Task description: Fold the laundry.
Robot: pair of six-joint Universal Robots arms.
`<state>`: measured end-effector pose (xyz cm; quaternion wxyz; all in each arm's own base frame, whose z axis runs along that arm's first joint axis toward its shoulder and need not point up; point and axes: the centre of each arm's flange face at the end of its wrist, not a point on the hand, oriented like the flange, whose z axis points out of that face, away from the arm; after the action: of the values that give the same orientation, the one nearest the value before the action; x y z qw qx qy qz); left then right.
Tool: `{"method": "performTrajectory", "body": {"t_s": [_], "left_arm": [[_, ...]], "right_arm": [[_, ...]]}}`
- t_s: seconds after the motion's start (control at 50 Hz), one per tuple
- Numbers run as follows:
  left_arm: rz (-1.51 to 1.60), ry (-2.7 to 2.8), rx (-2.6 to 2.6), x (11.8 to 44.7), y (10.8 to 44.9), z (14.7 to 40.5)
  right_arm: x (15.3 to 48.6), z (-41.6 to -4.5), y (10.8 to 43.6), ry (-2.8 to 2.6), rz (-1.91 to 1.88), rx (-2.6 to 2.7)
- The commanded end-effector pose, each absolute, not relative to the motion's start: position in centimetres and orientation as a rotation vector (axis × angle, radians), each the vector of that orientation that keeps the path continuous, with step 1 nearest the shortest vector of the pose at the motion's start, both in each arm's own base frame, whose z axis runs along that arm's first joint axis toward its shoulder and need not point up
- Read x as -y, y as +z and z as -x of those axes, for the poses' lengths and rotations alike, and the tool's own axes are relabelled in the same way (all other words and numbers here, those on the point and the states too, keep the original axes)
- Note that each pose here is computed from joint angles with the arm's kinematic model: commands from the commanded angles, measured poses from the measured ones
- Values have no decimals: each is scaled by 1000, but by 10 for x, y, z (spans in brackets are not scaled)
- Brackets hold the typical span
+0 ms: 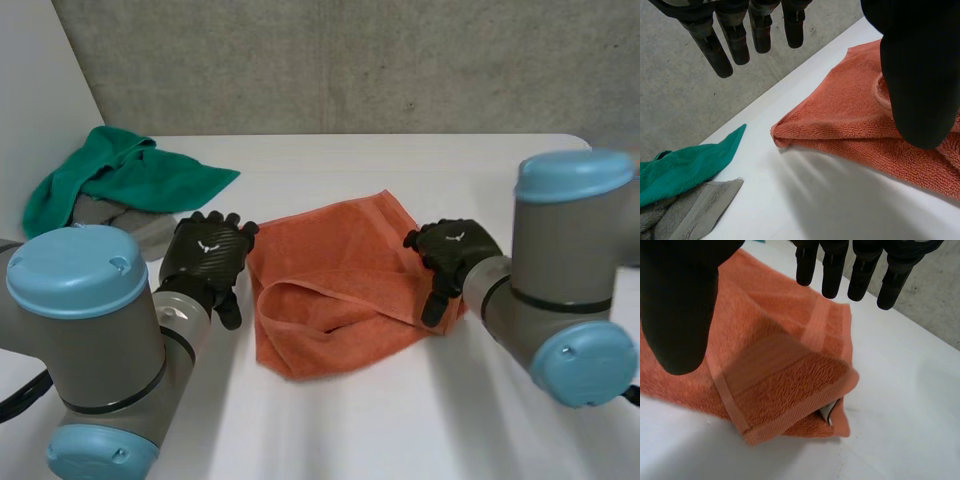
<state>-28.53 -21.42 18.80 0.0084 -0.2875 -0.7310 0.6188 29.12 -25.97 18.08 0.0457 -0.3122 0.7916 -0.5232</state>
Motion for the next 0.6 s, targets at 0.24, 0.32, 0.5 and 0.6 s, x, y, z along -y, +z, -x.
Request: {"method": "performTrajectory", "body": {"t_s": [0.24, 0.32, 0.5, 0.6], "left_arm": [[825, 1880, 2321, 223, 194, 278], [773, 1858, 2352, 232, 198, 273], [573, 1587, 2489, 237, 190, 270], [469, 1337, 2523, 233, 180, 279]], "right_arm": [[286, -318, 165, -1979, 976, -2244], [267, -326, 224, -2097, 954, -2048], [227, -321, 337, -2311, 883, -1645], [205, -323, 370, -2358, 860, -1506]]}}
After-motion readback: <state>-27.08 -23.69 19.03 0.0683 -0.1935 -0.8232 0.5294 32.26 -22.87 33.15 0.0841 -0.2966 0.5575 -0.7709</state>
